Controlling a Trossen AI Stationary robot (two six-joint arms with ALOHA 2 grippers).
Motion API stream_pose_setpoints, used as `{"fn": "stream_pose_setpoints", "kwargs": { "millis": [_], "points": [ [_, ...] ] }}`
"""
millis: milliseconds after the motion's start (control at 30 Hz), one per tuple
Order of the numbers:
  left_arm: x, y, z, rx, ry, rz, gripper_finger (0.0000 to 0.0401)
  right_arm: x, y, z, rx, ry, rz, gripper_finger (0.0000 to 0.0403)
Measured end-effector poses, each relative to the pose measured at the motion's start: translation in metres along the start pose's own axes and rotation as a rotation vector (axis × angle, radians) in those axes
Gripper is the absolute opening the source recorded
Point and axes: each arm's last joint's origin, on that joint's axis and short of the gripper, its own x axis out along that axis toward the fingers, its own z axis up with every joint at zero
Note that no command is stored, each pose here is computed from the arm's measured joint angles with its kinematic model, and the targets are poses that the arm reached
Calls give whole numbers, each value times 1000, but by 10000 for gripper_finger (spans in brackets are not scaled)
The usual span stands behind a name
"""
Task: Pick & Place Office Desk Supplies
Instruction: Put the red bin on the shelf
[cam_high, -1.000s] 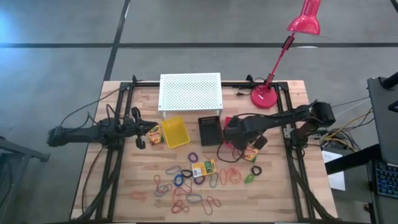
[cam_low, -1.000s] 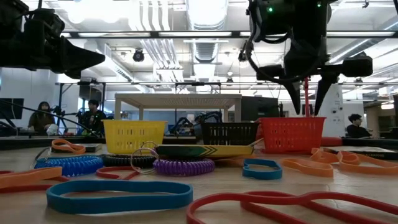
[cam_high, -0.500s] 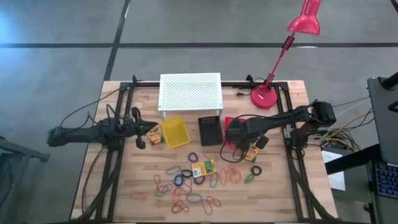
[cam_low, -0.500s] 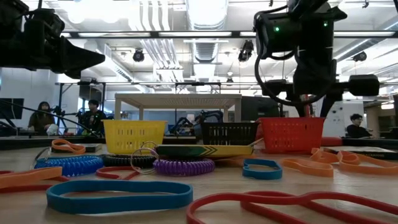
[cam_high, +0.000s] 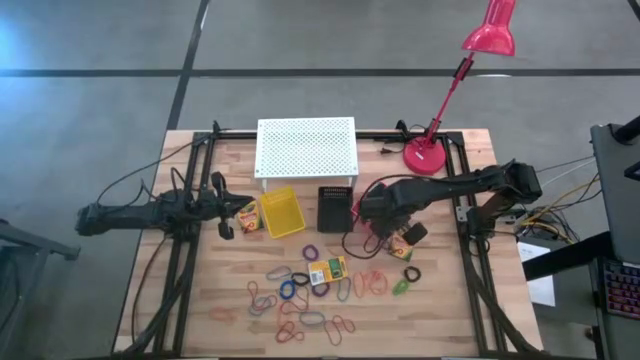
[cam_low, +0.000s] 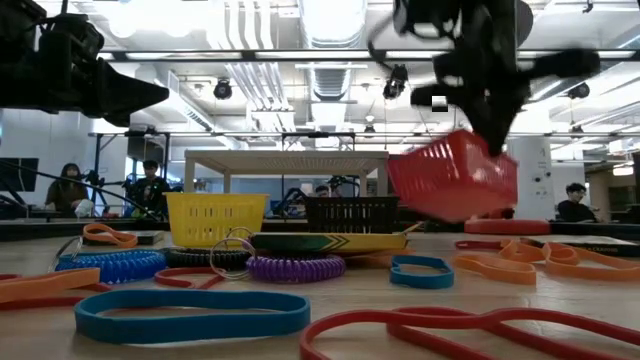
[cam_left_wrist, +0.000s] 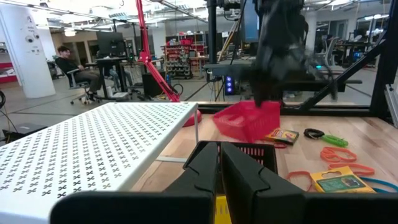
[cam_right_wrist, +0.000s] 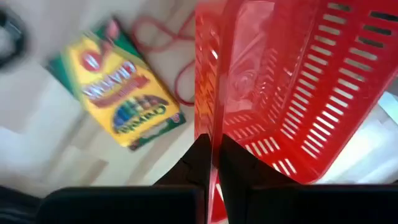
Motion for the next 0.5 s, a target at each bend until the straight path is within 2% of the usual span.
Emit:
{"fn": "stream_pose_setpoints", "kwargs": {
  "millis": [133, 233, 367, 500],
  "points": [
    [0, 0, 0, 0, 0, 0, 23, -37, -7, 7, 135, -121, 16, 14],
    [0, 0, 0, 0, 0, 0, 23, -67, -15, 12, 204, -232, -39, 14],
    [0, 0, 0, 0, 0, 0, 23, -93, -37, 18, 283, -377, -222, 14],
    [0, 0, 0, 0, 0, 0, 23, -101, -74, 16, 394, -447, -368, 14]
  ]
}}
